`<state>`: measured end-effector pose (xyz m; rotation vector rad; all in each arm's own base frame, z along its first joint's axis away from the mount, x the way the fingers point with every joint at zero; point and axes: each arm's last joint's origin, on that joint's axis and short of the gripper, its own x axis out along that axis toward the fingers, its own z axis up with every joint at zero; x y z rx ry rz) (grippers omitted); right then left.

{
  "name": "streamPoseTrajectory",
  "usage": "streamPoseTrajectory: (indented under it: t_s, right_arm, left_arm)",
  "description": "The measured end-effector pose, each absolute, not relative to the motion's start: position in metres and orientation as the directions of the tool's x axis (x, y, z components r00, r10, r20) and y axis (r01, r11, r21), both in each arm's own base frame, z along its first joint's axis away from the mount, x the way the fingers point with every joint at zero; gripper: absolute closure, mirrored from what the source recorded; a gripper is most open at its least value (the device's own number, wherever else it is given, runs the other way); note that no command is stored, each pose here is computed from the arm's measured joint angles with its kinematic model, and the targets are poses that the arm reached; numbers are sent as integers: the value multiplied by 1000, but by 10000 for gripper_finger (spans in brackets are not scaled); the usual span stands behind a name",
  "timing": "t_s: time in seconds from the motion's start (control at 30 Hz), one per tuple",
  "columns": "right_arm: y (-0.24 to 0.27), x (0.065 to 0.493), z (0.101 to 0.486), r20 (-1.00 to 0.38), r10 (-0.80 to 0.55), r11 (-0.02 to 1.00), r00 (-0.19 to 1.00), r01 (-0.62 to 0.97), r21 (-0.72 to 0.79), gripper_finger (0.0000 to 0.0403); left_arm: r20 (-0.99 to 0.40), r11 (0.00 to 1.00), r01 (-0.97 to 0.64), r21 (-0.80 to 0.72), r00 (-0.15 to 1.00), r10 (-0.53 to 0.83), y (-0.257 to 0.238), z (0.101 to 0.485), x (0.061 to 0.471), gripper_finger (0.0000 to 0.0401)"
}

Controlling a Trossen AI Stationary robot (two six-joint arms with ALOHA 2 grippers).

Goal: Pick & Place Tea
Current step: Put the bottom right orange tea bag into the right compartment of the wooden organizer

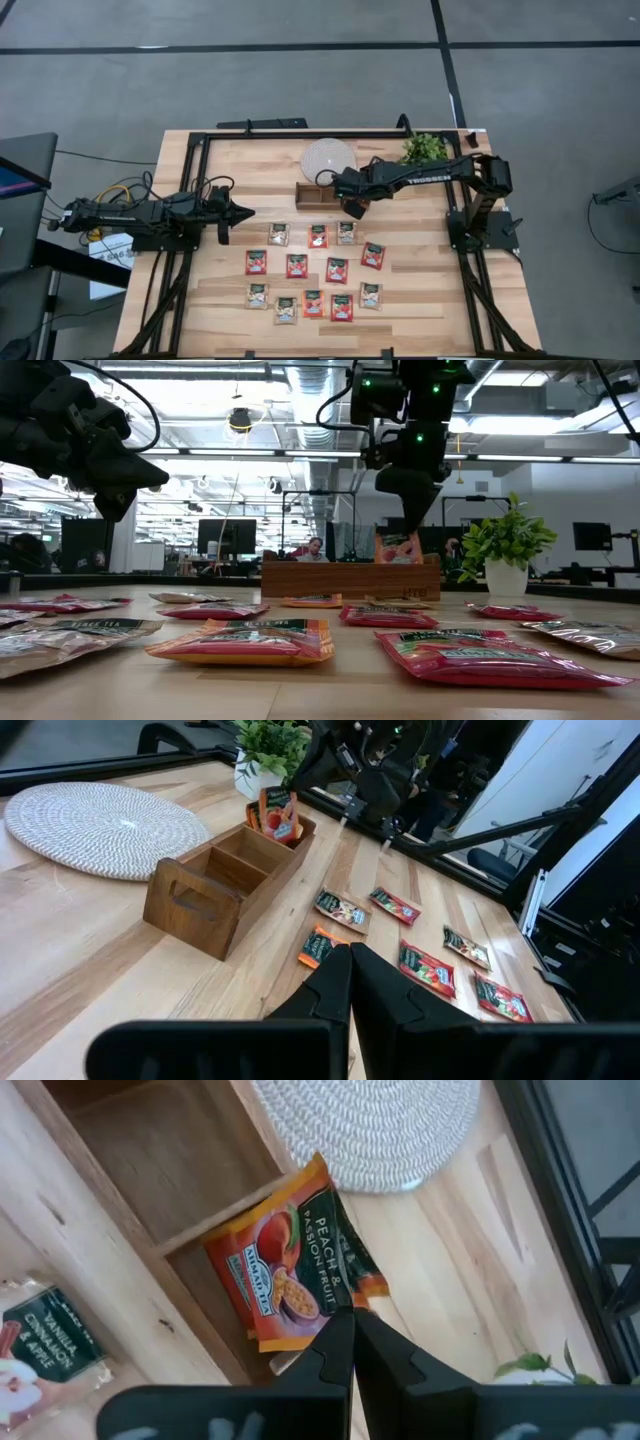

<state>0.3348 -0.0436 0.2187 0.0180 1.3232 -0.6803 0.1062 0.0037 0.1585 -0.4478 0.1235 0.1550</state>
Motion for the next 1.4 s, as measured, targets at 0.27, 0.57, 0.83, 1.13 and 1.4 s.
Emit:
streamPoseTrajectory:
  t_s: [0.27,0.57,0.83,1.13,1.4]
  right_arm:
    - [-44,330,209,-895,-443,819,56,432,-379,403]
    - [-46,326,202,-897,-440,818,36,429,-384,403]
    - [-48,330,203,-892,-445,829,78,413,-377,403]
    - [-48,332,203,-890,-446,841,93,384,-381,403]
    - [-48,331,203,-891,-445,848,89,361,-388,368]
  left_arm:
    - [-153,888,-177,-425,981,122,4,158,106,401]
    - [-153,888,-177,-425,981,122,4,158,106,401]
    - [-153,890,-177,-421,981,122,4,158,106,401]
    - [-153,889,-177,-422,981,122,4,158,106,401]
    - [-153,887,-177,-426,981,122,4,158,106,401]
